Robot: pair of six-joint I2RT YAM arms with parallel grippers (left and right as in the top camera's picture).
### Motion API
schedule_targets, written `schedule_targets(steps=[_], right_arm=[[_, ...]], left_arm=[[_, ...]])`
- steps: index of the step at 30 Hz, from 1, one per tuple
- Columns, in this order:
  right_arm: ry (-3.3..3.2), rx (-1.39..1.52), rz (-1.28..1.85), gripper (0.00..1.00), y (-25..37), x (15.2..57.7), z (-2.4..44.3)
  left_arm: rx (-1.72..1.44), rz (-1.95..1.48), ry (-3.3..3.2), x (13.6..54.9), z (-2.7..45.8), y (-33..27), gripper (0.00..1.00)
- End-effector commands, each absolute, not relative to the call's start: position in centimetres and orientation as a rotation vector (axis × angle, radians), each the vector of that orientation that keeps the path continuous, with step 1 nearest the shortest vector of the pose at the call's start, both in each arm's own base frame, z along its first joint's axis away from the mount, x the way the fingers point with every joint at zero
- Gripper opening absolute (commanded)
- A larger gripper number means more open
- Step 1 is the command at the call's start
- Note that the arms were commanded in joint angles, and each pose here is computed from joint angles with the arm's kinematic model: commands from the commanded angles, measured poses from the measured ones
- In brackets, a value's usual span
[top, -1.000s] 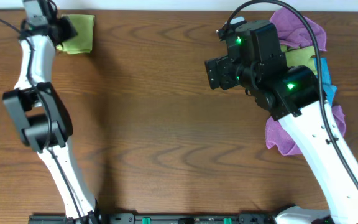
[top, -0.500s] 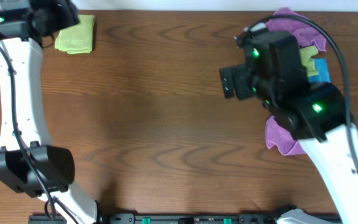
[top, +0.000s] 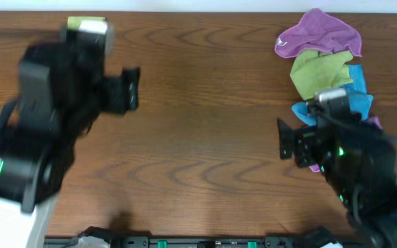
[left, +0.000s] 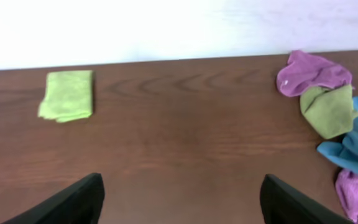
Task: Fold the cloth
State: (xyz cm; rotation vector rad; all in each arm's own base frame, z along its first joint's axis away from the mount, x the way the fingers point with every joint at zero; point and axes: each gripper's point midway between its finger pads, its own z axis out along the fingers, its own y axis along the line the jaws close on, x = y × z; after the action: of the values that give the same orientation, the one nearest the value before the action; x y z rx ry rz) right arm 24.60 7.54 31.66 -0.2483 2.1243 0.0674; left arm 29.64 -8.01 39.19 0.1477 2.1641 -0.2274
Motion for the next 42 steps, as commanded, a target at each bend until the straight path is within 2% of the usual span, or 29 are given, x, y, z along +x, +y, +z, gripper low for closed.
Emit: schedule_targets(steps=[1, 7, 12, 24, 30, 34, 42], right_arm=[[2.192, -0.192, 0.098, 0.99, 7.7, 24.7, 28.3], [2.386, -0.219, 0.048, 0.99, 7.3, 23.4, 22.5], [2.487, -0.243, 0.003, 0.99, 7.1, 22.9, 20.0], [2.572, -0.265, -0.037, 0.99, 7.4, 23.5, 18.0], [2.589, -0.269, -0.046, 0.99, 7.4, 23.6, 17.5], [2.591, -0.27, -0.047, 0.99, 7.4, 23.6, 17.5], [2.591, -0.27, -0.047, 0.99, 7.4, 23.6, 17.5]], left_arm=[[0.113, -0.168, 2.201, 28.2, 36.8, -6.7, 0.96], [0.1, -0.146, 2.249, 25.3, 35.5, -5.6, 0.96], [0.109, -0.122, 2.357, 23.6, 33.5, -5.2, 0.96], [0.122, -0.083, 2.43, 22.3, 32.3, -4.6, 0.95], [0.137, 0.03, 2.565, 19.7, 30.2, -2.9, 0.96], [0.107, 0.172, 2.565, 19.3, 30.3, -0.9, 0.96], [-0.034, 0.471, 2.517, 15.1, 32.1, 4.3, 0.95]])
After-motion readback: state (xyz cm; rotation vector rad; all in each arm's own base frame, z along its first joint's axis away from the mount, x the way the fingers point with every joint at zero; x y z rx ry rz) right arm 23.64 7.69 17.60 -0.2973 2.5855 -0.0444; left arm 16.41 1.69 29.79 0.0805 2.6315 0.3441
